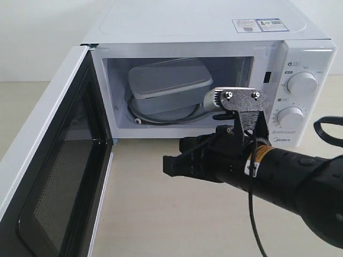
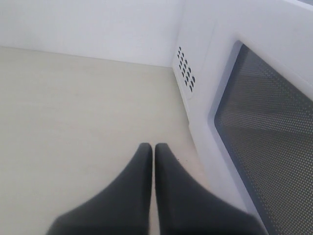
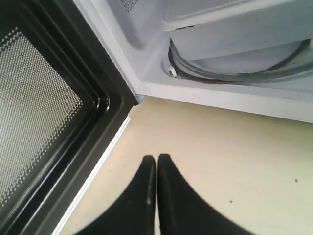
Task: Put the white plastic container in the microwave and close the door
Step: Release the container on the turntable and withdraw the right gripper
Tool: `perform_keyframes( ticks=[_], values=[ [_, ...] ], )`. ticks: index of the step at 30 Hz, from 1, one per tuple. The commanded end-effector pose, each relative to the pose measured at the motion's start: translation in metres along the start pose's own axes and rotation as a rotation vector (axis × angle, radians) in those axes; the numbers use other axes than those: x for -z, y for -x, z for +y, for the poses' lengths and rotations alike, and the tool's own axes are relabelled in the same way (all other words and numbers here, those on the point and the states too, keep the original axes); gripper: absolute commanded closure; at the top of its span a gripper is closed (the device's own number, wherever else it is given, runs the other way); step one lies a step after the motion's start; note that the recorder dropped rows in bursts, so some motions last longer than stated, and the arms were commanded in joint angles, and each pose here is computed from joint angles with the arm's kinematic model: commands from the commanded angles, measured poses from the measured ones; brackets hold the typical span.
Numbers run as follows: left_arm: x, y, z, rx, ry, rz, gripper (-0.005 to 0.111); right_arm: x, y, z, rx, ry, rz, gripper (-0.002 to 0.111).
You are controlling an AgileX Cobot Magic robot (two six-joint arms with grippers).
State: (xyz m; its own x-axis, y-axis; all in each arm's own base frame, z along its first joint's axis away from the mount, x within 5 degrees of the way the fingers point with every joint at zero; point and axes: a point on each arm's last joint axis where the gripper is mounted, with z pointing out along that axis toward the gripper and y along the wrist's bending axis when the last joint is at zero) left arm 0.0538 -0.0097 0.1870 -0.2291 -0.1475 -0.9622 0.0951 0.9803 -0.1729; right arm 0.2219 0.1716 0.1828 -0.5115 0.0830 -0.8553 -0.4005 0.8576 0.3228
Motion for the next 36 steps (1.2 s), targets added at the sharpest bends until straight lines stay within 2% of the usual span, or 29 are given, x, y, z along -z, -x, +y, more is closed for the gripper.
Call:
perform_keyframes(
  ticks=[1, 29, 36],
  values=[
    [0.000, -0.001, 0.000, -0.003, -0.005, 0.000, 0.102, 0.008, -0.002, 0.000, 0.058, 0.008, 0.016, 0.108],
    [0.000, -0.001, 0.000, -0.002, -0.004, -0.003, 0.102, 0.009, -0.002, 0.000, 0.082, 0.008, 0.012, 0.108],
    [0.000, -0.001, 0.000, -0.002, -0.004, 0.000, 0.102, 0.027, 0.013, -0.002, 0.268, -0.002, 0.017, 0.108]
  ],
)
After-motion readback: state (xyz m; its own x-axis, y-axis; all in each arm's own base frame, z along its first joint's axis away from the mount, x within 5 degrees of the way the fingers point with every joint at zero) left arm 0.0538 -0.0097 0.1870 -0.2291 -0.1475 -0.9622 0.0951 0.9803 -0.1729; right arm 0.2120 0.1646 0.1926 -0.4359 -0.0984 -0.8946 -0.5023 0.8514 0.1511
